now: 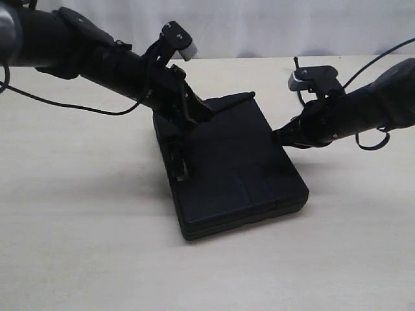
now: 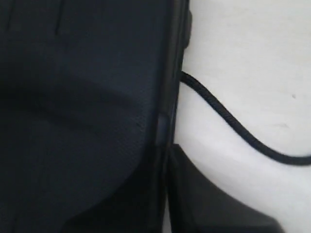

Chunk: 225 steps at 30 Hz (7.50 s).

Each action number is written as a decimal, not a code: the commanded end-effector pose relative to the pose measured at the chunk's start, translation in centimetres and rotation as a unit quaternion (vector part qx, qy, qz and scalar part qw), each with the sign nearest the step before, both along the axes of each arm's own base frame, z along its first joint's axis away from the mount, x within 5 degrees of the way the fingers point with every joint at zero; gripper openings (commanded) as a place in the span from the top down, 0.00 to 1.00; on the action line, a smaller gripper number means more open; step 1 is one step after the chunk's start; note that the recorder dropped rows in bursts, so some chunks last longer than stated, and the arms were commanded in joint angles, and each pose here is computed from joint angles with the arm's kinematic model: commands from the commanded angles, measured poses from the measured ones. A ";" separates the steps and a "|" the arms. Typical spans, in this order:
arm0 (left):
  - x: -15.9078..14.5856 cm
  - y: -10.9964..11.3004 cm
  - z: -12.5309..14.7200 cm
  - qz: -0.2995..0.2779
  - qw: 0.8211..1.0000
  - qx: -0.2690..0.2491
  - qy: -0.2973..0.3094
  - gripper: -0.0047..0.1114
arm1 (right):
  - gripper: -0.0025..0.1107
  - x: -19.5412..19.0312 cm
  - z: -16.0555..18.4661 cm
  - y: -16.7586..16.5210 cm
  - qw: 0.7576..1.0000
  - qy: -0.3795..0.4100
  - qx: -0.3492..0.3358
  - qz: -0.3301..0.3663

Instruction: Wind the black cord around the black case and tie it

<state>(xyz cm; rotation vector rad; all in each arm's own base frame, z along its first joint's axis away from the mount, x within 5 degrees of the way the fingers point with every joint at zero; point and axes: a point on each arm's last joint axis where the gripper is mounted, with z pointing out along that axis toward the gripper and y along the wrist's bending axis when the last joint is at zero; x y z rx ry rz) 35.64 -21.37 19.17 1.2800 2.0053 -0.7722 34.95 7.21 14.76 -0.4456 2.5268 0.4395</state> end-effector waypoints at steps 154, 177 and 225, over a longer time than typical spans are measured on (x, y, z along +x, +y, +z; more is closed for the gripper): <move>0.2 -1.8 -0.6 -0.032 0.982 -0.180 0.051 0.96 | 0.82 1.0 -0.8 -0.1 0.974 -0.067 0.208 0.056; 0.8 -1.6 -1.0 -0.003 0.987 -0.159 0.036 0.96 | 0.61 1.1 0.2 -5.8 0.977 -0.031 -0.035 -0.208; 3.1 -0.6 -1.3 0.118 0.984 -0.128 -0.027 0.96 | 0.94 4.0 -0.8 -0.3 0.966 -0.188 -0.156 -0.079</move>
